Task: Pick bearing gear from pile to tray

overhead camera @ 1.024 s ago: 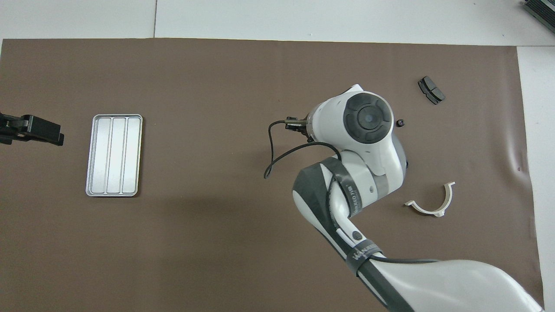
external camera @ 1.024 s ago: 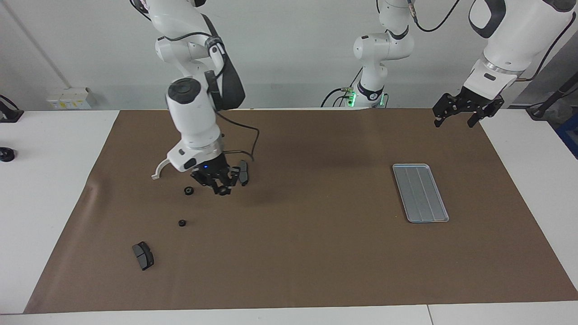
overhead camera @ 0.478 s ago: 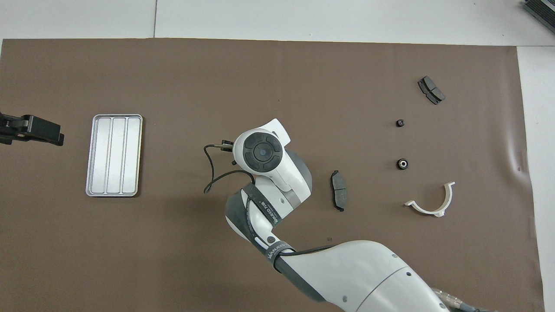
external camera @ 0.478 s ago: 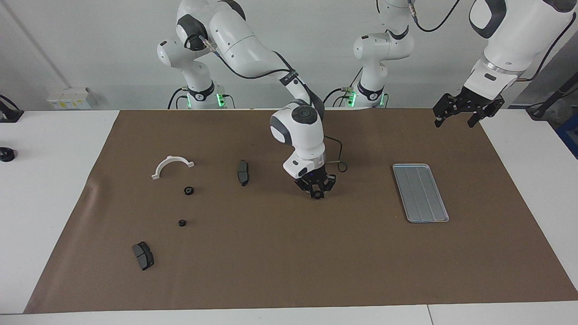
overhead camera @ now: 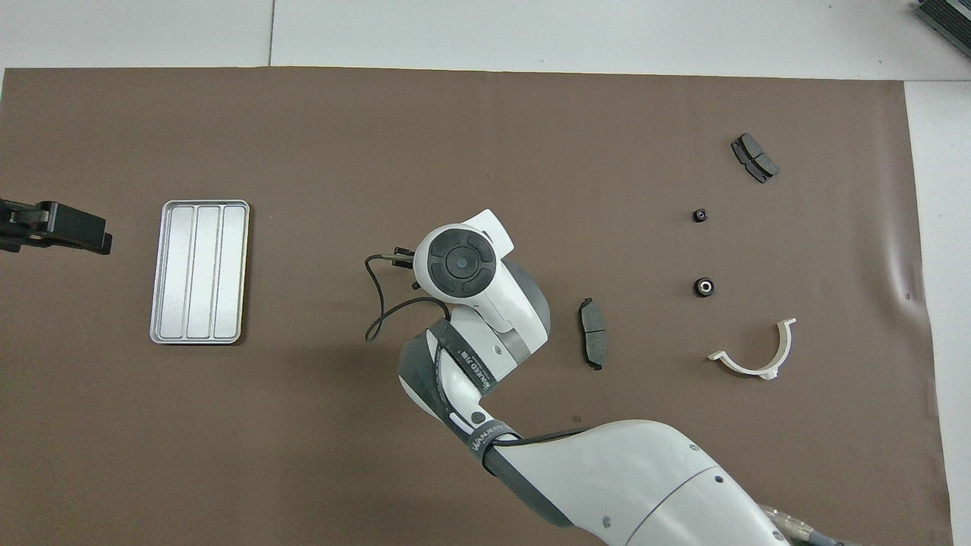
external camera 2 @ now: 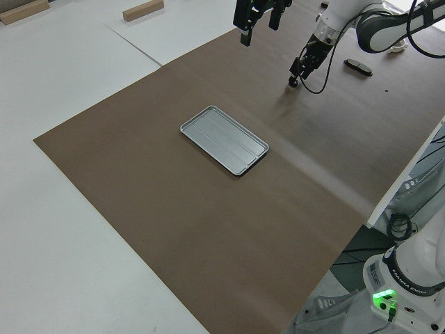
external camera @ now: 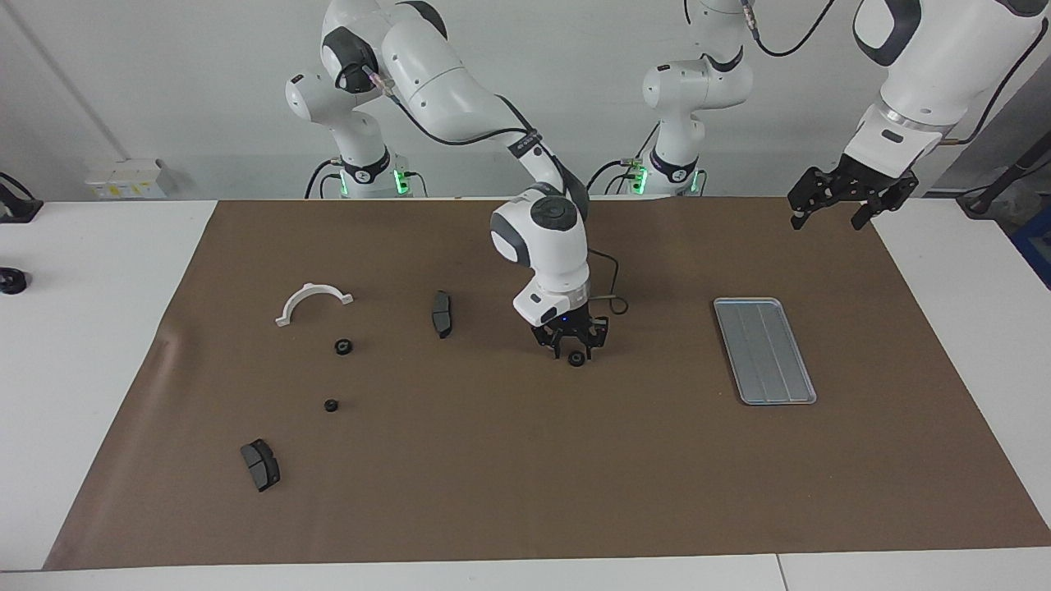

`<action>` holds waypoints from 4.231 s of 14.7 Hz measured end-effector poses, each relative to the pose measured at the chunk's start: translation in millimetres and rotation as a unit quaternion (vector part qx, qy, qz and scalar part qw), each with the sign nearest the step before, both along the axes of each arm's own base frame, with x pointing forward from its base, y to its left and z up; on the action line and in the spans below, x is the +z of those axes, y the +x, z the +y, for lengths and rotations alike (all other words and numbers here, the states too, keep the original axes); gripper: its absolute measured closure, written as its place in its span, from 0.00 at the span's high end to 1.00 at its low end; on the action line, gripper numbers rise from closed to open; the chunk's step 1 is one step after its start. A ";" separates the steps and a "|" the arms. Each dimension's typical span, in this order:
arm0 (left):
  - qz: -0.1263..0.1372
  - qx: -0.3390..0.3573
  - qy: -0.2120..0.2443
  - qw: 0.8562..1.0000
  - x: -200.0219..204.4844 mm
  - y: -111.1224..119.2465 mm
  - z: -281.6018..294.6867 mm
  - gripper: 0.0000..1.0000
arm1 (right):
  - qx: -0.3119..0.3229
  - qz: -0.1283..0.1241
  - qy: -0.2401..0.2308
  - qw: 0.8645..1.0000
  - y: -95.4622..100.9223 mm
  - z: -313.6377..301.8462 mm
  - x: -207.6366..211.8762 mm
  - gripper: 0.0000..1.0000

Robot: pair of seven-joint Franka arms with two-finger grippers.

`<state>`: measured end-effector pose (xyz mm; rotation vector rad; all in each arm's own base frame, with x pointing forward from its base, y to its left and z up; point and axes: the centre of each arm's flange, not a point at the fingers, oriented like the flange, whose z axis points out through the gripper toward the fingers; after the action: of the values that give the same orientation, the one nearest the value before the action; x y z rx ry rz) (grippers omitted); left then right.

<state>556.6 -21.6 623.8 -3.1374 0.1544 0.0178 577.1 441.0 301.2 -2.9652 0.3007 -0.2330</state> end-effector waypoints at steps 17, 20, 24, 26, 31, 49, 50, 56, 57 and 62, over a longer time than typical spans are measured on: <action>-0.028 -0.059 -0.026 0.998 -181.8 37.9 -234.8 1.00 | 0.237 0.028 -0.089 0.967 25.6 -389.4 51.2 1.00; -0.033 -0.060 -0.031 0.997 -212.0 39.5 -260.4 1.00 | 0.266 0.018 -0.083 0.960 -3.6 -403.5 14.2 1.00; -0.037 -0.057 -0.039 0.997 -249.6 32.3 -301.8 1.00 | 0.282 0.019 -0.085 0.956 -27.3 -408.1 -11.9 1.00; -0.038 -0.059 -0.041 0.997 -264.7 32.9 -308.6 1.00 | 0.286 0.020 -0.085 0.954 -29.5 -412.9 -12.3 1.00; -0.041 -0.064 -0.045 0.996 -304.2 26.3 -316.7 1.00 | 0.284 0.022 -0.085 0.955 -32.3 -425.3 -13.5 0.79; -0.026 -0.053 -0.039 0.998 -325.3 1.2 -333.0 0.34 | 0.258 0.035 -0.075 0.963 -13.4 -419.4 27.3 0.34; -0.026 -0.053 -0.039 0.998 -324.4 1.3 -332.9 0.34 | 0.252 0.037 -0.073 0.964 -5.8 -418.7 44.0 0.34; -0.039 -0.032 -0.033 0.998 -276.2 14.2 -302.3 0.34 | 0.196 0.038 -0.062 0.978 19.4 -398.4 113.8 0.34; -0.035 -0.023 -0.029 0.999 -262.0 16.8 -288.9 0.34 | 0.179 0.035 -0.059 0.981 19.9 -379.6 118.0 0.34; -0.010 0.009 -0.005 1.000 -206.9 38.0 -175.4 0.34 | 0.101 -0.030 -0.024 0.994 8.9 -226.9 124.6 0.34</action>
<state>594.6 -197.1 416.9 -3.1472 0.1263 -0.0141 586.0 214.2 425.8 -3.0008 -0.0140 -0.3081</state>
